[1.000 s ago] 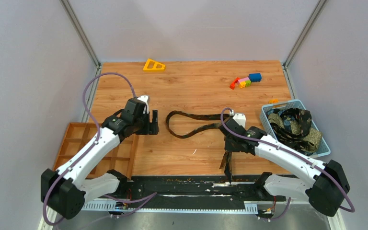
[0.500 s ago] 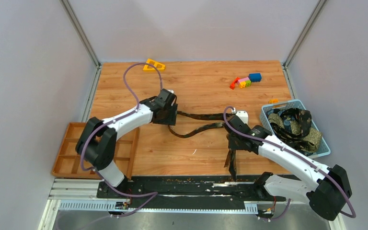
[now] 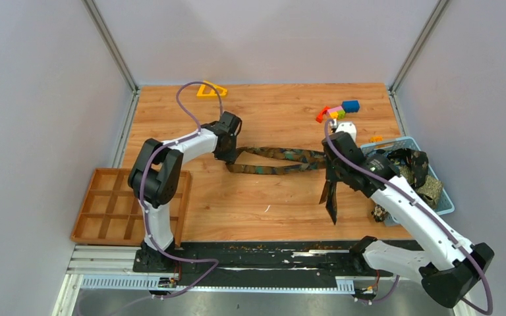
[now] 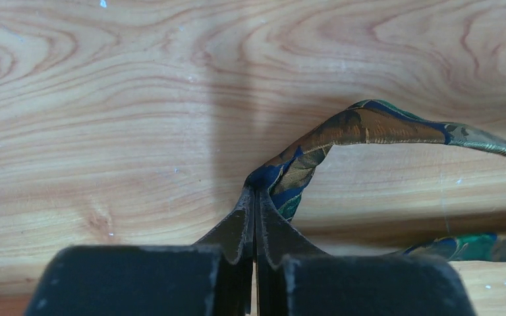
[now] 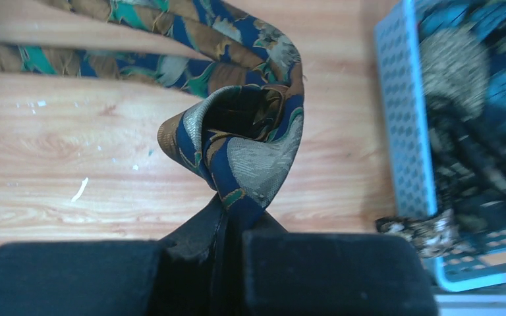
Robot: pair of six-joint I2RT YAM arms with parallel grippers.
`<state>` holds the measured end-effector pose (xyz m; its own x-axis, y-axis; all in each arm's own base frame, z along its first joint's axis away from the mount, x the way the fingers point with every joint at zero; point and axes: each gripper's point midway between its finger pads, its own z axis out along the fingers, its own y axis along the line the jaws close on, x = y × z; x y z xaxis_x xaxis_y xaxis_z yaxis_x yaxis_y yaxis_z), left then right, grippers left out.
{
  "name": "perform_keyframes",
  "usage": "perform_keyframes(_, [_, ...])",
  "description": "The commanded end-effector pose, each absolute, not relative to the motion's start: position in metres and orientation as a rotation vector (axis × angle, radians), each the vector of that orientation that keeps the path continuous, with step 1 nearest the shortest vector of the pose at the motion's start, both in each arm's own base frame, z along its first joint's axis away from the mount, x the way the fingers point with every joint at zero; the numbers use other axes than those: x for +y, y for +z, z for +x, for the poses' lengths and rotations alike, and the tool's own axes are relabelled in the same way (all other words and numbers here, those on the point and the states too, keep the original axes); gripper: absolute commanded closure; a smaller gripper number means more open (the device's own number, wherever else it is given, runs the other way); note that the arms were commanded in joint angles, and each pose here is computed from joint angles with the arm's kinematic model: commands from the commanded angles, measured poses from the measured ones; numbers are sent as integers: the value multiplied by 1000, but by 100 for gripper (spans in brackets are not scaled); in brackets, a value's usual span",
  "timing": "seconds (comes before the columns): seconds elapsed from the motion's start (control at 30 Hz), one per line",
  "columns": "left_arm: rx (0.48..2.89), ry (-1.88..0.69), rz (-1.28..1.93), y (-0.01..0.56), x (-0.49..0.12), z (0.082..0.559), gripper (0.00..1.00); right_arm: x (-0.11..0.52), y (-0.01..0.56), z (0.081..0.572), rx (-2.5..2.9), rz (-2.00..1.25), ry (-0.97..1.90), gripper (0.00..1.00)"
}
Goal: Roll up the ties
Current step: Flatten out the tie at the center of the board.
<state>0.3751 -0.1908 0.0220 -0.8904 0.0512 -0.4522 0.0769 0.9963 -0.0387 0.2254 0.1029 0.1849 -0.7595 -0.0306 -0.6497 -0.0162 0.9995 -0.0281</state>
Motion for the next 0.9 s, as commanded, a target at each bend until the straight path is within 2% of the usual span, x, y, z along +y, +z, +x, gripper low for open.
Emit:
perform_keyframes(0.0, [2708,-56,160,27,-182,352,100,76,248,246,2257,-140,-155,100])
perform_keyframes(0.23, [2832,-195,149,27,-168,273,100,61,307,280,2105,-318,-260,100])
perform_keyframes(0.4, [2885,-327,153,34,-161,216,100,62,306,310,2191,-446,-254,100])
perform_keyframes(0.57, [2899,-548,186,41,-176,170,100,66,266,347,2352,-534,-227,100])
perform_keyframes(0.63, [2919,-640,182,45,-188,153,100,69,229,361,2489,-590,-171,100])
perform_keyframes(0.87, [2917,-738,199,53,-191,121,100,76,131,383,2833,-608,24,100])
